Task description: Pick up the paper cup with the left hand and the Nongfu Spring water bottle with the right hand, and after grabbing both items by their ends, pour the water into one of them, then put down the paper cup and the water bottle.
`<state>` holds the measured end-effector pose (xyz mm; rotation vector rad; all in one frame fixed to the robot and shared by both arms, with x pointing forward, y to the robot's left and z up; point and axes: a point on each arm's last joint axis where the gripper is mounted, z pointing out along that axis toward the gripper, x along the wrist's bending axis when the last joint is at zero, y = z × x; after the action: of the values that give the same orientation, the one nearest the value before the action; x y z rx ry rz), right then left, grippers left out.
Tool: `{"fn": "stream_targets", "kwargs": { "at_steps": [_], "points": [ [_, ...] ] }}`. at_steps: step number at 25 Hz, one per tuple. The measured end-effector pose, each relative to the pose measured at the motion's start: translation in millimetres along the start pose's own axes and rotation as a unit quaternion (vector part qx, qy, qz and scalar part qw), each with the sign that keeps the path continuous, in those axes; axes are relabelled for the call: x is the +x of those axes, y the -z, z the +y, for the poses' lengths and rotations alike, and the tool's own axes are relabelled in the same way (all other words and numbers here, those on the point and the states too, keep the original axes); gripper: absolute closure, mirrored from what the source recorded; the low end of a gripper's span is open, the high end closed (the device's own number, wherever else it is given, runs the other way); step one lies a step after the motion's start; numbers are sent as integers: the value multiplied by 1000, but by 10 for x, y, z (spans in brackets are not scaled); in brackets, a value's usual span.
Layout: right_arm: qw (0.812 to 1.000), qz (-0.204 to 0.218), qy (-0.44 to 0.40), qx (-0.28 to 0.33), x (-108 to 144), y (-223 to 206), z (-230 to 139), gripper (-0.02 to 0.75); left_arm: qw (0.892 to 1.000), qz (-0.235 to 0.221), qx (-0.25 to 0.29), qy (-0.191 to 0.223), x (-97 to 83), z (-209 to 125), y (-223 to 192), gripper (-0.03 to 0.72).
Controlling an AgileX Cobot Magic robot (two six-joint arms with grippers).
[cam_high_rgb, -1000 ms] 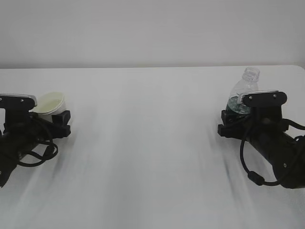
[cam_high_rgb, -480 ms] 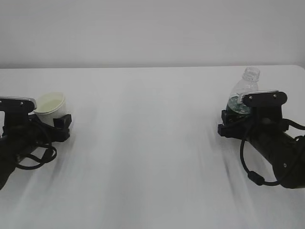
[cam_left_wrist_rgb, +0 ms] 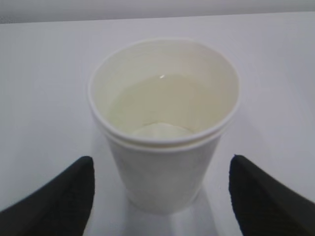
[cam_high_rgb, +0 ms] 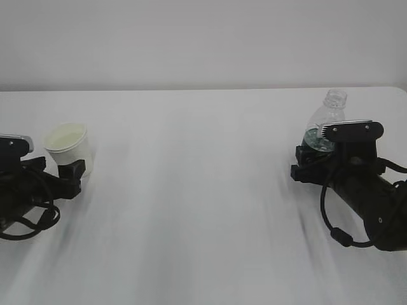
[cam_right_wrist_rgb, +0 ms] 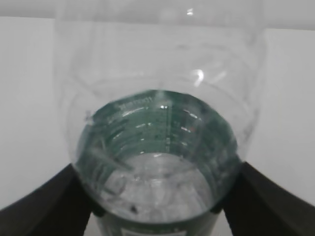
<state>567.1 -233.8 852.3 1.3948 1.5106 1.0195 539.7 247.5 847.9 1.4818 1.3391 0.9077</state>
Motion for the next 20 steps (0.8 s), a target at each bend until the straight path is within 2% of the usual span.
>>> {"fn": "stream_targets", "kwargs": {
  "at_steps": [10, 20],
  "points": [
    [1000, 0, 0, -1, 0, 0, 2, 158, 999, -19, 26, -10, -26, -22, 386, 83],
    [1000, 13, 10, 6, 11, 59, -29, 158, 998, -39, 34, -18, -59, -51, 433, 95]
  ]
}}
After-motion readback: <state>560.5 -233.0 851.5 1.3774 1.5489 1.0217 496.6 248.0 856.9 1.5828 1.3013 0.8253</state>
